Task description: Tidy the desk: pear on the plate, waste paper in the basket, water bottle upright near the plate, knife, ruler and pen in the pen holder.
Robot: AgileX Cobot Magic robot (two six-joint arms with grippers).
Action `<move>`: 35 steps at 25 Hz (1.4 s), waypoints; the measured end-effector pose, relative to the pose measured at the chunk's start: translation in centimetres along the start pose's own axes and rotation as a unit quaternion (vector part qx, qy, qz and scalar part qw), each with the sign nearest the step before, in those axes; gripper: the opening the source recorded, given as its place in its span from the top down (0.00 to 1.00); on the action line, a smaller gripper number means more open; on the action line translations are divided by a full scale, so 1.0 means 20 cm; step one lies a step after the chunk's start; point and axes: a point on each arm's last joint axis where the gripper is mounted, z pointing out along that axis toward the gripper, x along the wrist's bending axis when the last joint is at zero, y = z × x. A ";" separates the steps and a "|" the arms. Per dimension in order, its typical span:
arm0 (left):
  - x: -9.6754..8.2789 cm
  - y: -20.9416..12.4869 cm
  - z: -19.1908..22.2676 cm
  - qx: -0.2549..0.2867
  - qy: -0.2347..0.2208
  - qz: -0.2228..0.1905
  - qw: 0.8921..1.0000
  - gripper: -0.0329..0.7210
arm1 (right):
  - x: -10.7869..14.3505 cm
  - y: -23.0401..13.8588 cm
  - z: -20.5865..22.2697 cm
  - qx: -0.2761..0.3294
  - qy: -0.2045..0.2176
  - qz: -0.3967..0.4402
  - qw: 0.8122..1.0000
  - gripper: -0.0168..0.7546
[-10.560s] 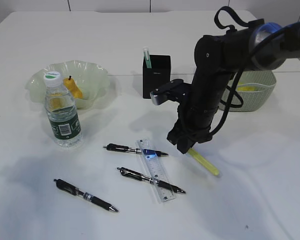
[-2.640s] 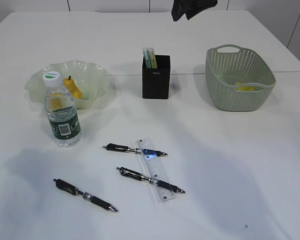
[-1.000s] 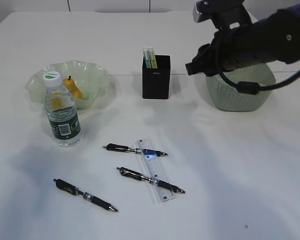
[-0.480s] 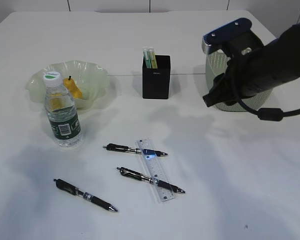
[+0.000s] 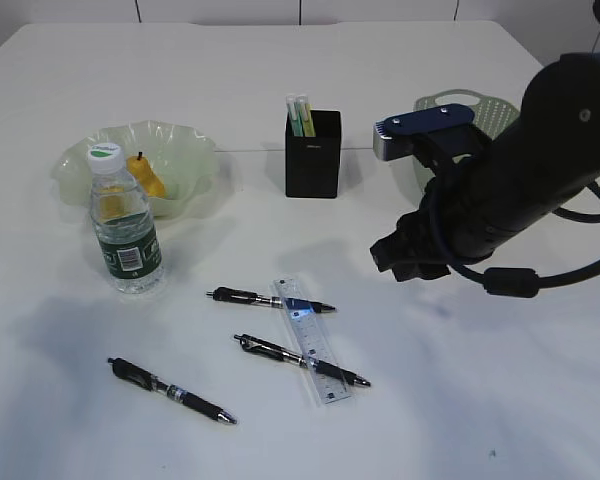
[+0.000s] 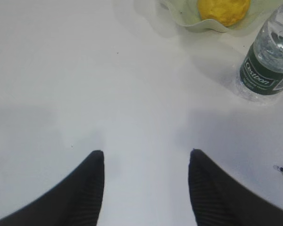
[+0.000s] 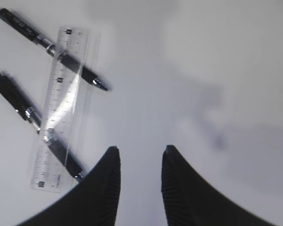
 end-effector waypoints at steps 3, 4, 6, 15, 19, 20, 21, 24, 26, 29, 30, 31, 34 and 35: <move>0.00 0.00 0.00 0.000 0.000 -0.001 1.000 0.42 | 0.02 -0.01 0.00 0.011 0.020 0.028 0.999 0.68; 0.00 0.00 0.00 0.001 0.000 -0.001 1.000 0.42 | 0.03 -0.01 0.00 0.012 0.027 0.038 0.999 0.68; 0.00 0.00 0.00 0.001 0.000 -0.001 1.000 0.42 | 0.04 -0.01 0.00 0.012 0.039 0.056 0.998 0.68; 0.00 -0.01 0.00 0.006 0.000 -0.001 1.000 0.42 | 0.07 -0.01 -0.01 0.020 0.068 0.096 0.993 0.67; 0.00 -0.01 0.00 0.006 -0.001 -0.002 1.000 0.42 | 0.07 0.05 -0.01 0.017 0.075 0.100 0.992 0.66; 0.00 -0.01 0.00 0.007 -0.001 -0.002 1.000 0.42 | 0.08 0.07 0.00 0.021 0.079 0.103 0.991 0.66; 0.00 -0.01 0.00 0.007 -0.001 -0.002 1.000 0.42 | 0.08 0.09 0.02 0.026 0.084 0.107 0.990 0.66; 0.00 -0.01 0.00 0.007 -0.001 -0.002 1.000 0.42 | 0.09 0.13 0.09 0.050 0.097 0.119 0.987 0.66; 0.00 -0.01 0.00 0.007 -0.001 -0.002 1.000 0.42 | 0.10 0.15 0.13 0.062 0.108 0.132 0.983 0.66; 0.00 -0.01 0.00 0.008 -0.001 -0.002 1.000 0.42 | 0.11 0.17 0.17 0.066 0.118 0.144 0.980 0.66; 0.00 -0.01 0.00 0.008 -0.001 -0.002 1.000 0.42 | 0.11 0.18 0.17 0.066 0.118 0.144 0.980 0.66; 0.00 -0.01 0.00 0.010 -0.001 -0.002 1.000 0.42 | 0.11 0.17 0.18 0.067 0.118 0.145 0.980 0.66; 0.00 -0.01 0.00 0.011 -0.001 -0.002 1.000 0.42 | 0.11 0.18 0.18 0.067 0.119 0.145 0.980 0.66; 0.00 -0.01 0.00 0.011 -0.001 -0.002 1.000 0.42 | 0.11 0.18 0.18 0.064 0.119 0.146 0.980 0.66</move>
